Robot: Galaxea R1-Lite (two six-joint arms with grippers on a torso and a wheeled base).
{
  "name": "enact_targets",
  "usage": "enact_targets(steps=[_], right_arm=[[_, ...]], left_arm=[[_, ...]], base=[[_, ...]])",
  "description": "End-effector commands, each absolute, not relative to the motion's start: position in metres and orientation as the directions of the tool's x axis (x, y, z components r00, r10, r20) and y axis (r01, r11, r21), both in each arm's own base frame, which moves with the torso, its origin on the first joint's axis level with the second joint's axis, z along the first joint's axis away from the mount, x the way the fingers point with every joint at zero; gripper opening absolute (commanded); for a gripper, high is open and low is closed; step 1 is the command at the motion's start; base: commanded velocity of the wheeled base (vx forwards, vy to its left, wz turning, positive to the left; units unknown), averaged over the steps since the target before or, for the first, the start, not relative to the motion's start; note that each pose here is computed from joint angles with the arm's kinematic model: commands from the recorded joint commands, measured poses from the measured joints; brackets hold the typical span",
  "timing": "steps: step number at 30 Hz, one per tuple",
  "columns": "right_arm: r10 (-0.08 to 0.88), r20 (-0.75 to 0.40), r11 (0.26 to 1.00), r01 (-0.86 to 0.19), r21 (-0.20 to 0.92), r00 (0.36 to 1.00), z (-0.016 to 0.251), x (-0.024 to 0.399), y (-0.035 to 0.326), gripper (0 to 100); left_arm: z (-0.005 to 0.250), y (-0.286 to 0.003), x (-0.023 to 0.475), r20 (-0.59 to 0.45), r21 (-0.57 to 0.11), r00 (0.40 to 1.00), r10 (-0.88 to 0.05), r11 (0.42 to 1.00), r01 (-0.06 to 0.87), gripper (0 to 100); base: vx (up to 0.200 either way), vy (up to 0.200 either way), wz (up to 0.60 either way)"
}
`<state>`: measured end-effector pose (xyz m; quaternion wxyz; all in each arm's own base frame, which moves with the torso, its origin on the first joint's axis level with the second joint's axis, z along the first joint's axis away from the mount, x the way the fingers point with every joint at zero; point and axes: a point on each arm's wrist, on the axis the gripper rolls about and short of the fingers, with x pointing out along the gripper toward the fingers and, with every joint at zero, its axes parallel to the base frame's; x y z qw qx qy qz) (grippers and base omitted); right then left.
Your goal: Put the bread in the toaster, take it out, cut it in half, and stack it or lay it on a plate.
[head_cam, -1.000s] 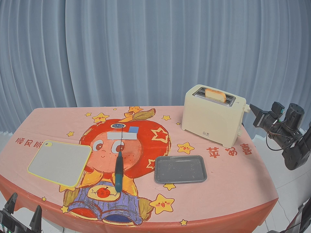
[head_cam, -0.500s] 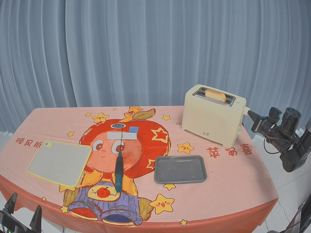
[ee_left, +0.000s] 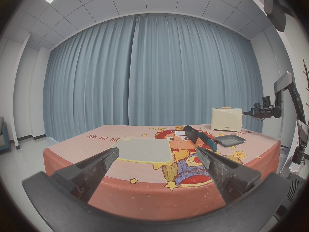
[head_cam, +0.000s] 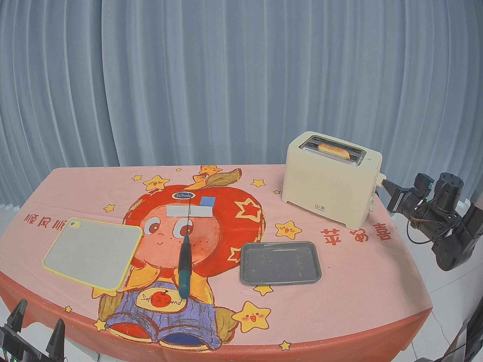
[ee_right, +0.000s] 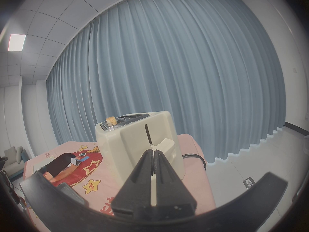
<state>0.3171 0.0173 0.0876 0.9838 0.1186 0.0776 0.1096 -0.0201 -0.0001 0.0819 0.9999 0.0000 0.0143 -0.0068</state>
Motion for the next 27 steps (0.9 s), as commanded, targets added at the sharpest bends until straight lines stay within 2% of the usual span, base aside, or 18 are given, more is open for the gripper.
enact_targets(steps=[1,27], right_arm=[[0.234,-0.162,0.949,-0.188,0.253,0.959,0.078,0.316,0.017,0],[0.24,-0.213,0.949,-0.183,0.258,0.947,0.064,0.315,0.019,0]], left_arm=[[0.077,0.0,-0.019,-0.046,0.0,0.999,-0.014,1.0,0.014,100],[0.077,0.0,-0.019,-0.046,0.0,0.999,-0.014,1.0,0.014,100]], base=[[0.0,0.0,0.0],[0.0,0.0,0.0]])
